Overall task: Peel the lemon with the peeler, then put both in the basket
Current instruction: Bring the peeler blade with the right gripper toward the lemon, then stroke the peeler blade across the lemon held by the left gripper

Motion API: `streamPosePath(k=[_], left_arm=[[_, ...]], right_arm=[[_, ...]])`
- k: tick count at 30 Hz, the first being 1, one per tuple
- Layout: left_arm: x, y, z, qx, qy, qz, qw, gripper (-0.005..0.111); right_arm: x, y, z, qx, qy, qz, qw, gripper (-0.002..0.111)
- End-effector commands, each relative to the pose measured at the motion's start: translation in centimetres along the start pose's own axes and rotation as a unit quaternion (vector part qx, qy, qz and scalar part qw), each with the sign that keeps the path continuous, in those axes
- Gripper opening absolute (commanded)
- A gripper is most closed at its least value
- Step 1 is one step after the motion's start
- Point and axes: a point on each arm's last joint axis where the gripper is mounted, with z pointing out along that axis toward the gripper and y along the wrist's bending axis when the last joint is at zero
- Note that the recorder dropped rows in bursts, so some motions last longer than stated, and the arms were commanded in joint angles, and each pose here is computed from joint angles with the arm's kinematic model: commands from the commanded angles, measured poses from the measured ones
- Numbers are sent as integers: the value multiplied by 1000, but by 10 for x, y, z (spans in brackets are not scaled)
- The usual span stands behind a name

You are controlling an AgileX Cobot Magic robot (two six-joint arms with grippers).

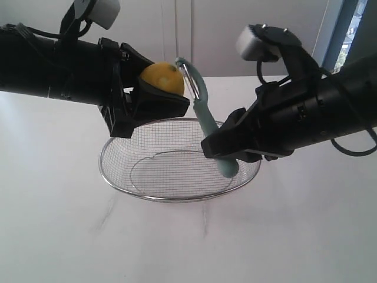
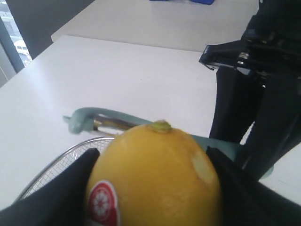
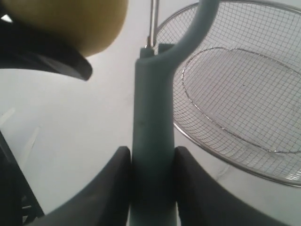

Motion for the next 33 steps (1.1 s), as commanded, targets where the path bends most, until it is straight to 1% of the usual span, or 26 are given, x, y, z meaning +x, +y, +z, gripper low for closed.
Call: streamPosePath(k=[1,14,26,33], left_arm=[[-1,-1,6,20,-12,-25,999,0],[4,2,9,18,-5,-27,999,0],[5,1,9,22,2,-21,1000,0],[5,1,9,22,3,-19,1000,0]], right_arm=[[1,1,9,-5,5,-4,1000,0],[-2,1,8,-2,-2,-6,1000,0],[-7,14,-19,15,-42,-48,998,0],[-8,26,-44,30,-79,-82,993,0]])
